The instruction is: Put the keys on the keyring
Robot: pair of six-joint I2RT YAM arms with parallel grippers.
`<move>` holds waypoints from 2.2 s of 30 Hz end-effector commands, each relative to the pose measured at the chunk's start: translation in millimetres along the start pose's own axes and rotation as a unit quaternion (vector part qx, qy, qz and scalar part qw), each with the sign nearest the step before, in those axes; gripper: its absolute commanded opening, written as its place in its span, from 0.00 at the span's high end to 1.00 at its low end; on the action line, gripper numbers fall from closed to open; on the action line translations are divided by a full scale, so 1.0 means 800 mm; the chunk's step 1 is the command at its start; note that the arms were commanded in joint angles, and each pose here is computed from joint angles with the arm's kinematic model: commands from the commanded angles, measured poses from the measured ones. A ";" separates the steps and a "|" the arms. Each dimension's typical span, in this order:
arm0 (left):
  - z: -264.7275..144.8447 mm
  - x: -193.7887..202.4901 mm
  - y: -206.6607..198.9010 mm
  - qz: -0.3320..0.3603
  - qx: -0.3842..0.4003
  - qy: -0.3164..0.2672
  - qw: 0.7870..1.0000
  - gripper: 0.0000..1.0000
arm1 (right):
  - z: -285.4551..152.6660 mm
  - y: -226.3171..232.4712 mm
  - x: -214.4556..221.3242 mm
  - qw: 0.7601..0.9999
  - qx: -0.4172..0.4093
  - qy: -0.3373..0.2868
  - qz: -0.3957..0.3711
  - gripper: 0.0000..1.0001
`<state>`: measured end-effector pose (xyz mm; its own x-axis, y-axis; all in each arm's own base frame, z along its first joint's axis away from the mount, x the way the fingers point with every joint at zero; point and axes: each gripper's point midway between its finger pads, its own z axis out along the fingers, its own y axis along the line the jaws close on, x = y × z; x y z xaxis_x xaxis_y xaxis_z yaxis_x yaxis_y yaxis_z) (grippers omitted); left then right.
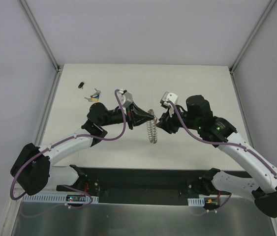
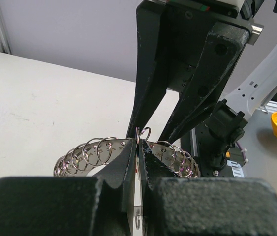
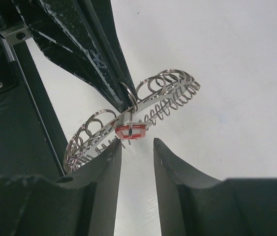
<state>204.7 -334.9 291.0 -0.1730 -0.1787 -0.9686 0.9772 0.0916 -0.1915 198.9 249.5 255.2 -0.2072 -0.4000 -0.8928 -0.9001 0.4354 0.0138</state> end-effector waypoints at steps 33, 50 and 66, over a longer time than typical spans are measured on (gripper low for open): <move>0.003 -0.039 -0.025 0.046 0.035 -0.029 0.998 1.00 | -0.012 0.007 -0.058 0.998 -0.018 -0.056 -0.028 0.95; -0.012 -0.011 -0.014 0.059 0.005 0.048 0.997 0.68 | -0.026 0.014 -0.053 0.996 -0.039 -0.006 -0.080 0.99; 0.000 0.003 -0.032 0.074 0.121 0.123 0.982 0.70 | -0.028 0.028 -0.041 0.993 -0.072 0.015 -0.092 0.99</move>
<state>190.1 -333.3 283.7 -0.0675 0.0667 -0.9955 0.9975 -0.0185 -0.0689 180.7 247.1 267.8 -0.1190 -0.5331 -0.8376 -0.9593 0.2793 -0.0415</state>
